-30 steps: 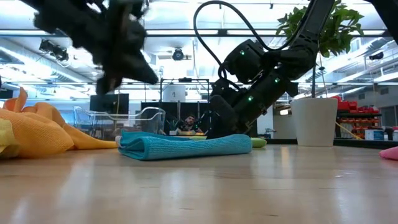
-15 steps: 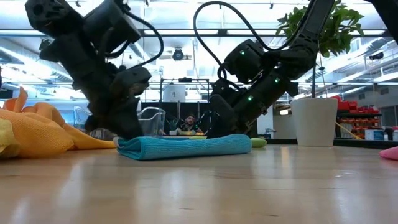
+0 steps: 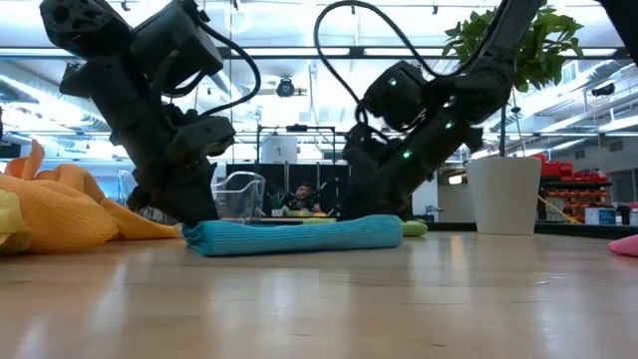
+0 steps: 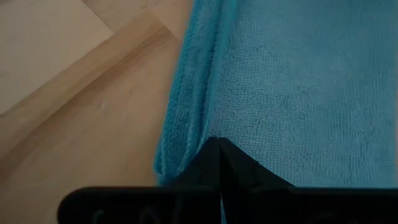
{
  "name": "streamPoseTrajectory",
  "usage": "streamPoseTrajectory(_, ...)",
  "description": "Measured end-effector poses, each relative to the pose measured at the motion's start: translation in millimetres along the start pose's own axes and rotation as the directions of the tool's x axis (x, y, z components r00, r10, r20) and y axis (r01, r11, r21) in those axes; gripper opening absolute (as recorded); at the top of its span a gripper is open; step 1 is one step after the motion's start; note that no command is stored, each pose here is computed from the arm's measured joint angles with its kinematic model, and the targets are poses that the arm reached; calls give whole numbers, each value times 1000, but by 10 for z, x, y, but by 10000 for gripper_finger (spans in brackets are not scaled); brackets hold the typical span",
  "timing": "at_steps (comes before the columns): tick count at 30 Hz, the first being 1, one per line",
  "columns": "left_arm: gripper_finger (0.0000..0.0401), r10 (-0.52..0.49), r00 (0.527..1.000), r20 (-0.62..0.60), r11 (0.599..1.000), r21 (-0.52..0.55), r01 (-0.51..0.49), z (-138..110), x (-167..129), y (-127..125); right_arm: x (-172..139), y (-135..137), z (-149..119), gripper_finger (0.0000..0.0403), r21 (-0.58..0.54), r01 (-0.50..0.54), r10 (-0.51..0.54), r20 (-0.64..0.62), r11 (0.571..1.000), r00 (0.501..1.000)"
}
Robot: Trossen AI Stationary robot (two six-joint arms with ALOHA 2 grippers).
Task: Fold microfiber towels
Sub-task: Fold the blue towel
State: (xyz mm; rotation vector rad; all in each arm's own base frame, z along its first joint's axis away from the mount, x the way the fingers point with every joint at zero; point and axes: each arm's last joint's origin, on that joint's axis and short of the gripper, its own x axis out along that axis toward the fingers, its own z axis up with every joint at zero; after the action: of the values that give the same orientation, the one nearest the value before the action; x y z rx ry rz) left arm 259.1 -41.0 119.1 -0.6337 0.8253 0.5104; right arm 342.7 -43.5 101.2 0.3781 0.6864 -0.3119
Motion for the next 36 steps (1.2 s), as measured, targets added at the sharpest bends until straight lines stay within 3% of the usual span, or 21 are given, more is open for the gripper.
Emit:
streamPoseTrajectory(6, 3, 2, 1000, -1, 1000, 2, -2, -1, 0, 2, -321, -130, 355, 132, 85, -51, 45, 71, 995, 996)
streamPoseTrajectory(9, 2, 2, 1000, -2, 1000, 3, -2, -2, 1, 2, -461, -224, 394, 183, 127, -65, 63, 17, 990, 998)
streamPoseTrajectory(12, 2, 2, 1000, -3, 1000, 2, -2, -3, 1, 3, -632, -79, 371, 217, 151, -163, 173, -51, 975, 984)
streamPoseTrajectory(14, 2, 2, 1000, -2, 1000, 2, -2, -2, 1, 2, -694, 156, 177, 220, 139, -181, 195, -97, 974, 976)
streamPoseTrajectory(17, 2, 1, 1000, -3, 1000, 2, -1, -4, 0, 1, -749, 483, -86, 175, 121, -152, 164, -100, 981, 981)
streamPoseTrajectory(21, 2, -6, 1000, -7, 1000, -2, 6, -6, 0, -4, -654, 611, -319, 39, 136, -102, 116, -93, 985, 989)
streamPoseTrajectory(22, 2, -9, 1000, -9, 1000, -2, 9, -5, 0, -6, -620, 625, -336, 20, 128, -105, 116, -84, 986, 990)
streamPoseTrajectory(25, 2, -17, 1000, -18, 1000, -3, 17, -8, 1, -9, -525, 646, -287, 11, 146, -94, 101, -44, 985, 994)
streamPoseTrajectory(36, 2, -20, 999, -43, 999, -36, 18, -20, 0, -4, -433, 664, -527, 3, 120, -10, 32, -188, 993, 982)
